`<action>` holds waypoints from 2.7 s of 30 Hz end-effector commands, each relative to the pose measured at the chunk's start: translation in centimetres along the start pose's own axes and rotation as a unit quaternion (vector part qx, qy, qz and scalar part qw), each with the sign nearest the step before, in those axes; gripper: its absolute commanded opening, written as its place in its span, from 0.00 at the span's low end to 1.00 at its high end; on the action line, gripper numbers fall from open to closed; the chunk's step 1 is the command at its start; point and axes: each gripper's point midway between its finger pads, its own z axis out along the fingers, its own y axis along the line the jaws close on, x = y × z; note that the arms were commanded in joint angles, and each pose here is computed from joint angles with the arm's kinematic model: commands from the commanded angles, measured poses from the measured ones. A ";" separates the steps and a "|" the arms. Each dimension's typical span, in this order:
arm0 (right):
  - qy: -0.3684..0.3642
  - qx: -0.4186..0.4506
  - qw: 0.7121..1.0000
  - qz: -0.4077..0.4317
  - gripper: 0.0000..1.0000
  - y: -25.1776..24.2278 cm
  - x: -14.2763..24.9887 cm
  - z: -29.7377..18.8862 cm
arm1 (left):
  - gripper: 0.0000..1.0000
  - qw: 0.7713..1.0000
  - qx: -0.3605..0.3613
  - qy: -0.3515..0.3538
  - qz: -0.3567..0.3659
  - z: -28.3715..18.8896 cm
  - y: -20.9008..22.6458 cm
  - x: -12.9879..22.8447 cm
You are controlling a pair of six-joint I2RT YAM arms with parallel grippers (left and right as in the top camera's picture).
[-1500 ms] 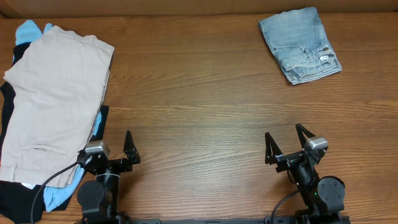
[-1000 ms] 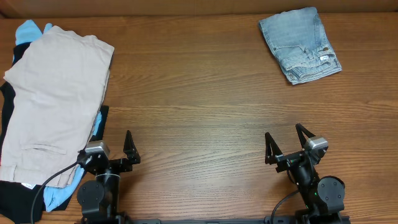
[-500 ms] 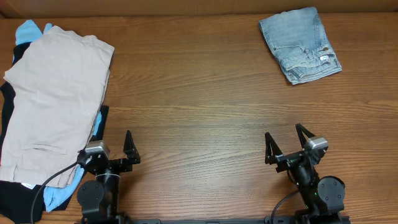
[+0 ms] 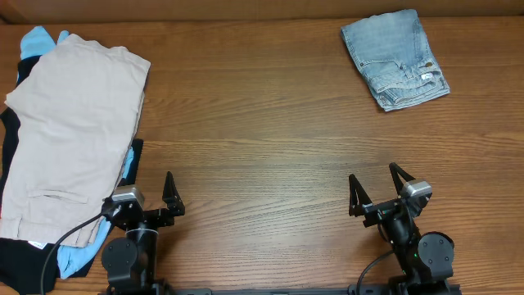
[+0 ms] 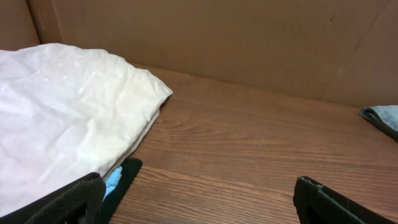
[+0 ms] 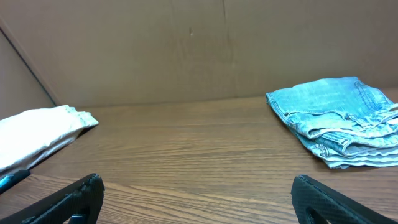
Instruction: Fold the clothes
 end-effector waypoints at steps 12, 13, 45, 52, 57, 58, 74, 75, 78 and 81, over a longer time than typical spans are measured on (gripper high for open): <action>-0.024 0.003 1.000 -0.005 1.00 -0.1 -0.9 0.0 | 1.00 1.000 -0.012 -0.011 0.006 0.0 0.5 -0.3; -0.033 0.001 0.999 -0.007 1.00 0.0 -1.3 -0.1 | 1.00 1.000 -0.005 -0.011 0.006 0.0 0.2 -0.4; 0.296 -0.003 0.953 0.065 1.00 3.2 -10.1 5.5 | 1.00 0.932 -0.030 0.357 0.056 4.9 -1.7 -11.2; 0.399 -0.012 0.910 0.107 1.00 2.6 -4.6 10.1 | 1.00 0.876 -0.110 0.461 0.090 8.2 2.5 -6.0; 0.453 -0.052 0.878 0.148 1.00 3.4 -0.8 11.6 | 1.00 0.839 -0.104 0.518 0.127 9.8 4.2 -2.2; 0.461 -0.055 0.873 0.153 0.98 3.4 -0.1 11.8 | 1.00 0.834 -0.105 0.526 0.129 10.2 4.5 -1.5; 0.484 -0.038 0.860 0.154 0.80 2.3 2.5 12.8 | 0.86 0.767 -0.213 0.565 0.218 15.6 11.6 6.2; 0.483 -0.038 0.861 0.154 0.79 2.3 2.5 12.9 | 0.84 0.766 -0.214 0.566 0.218 15.8 11.7 6.5; 0.480 -0.038 0.863 0.155 0.78 2.3 2.4 13.0 | 0.72 0.762 -0.222 0.566 0.223 16.2 12.2 7.3; 0.476 -0.033 0.863 0.164 0.78 2.3 2.3 13.2 | 0.54 0.766 -0.227 0.558 0.223 16.8 12.5 7.3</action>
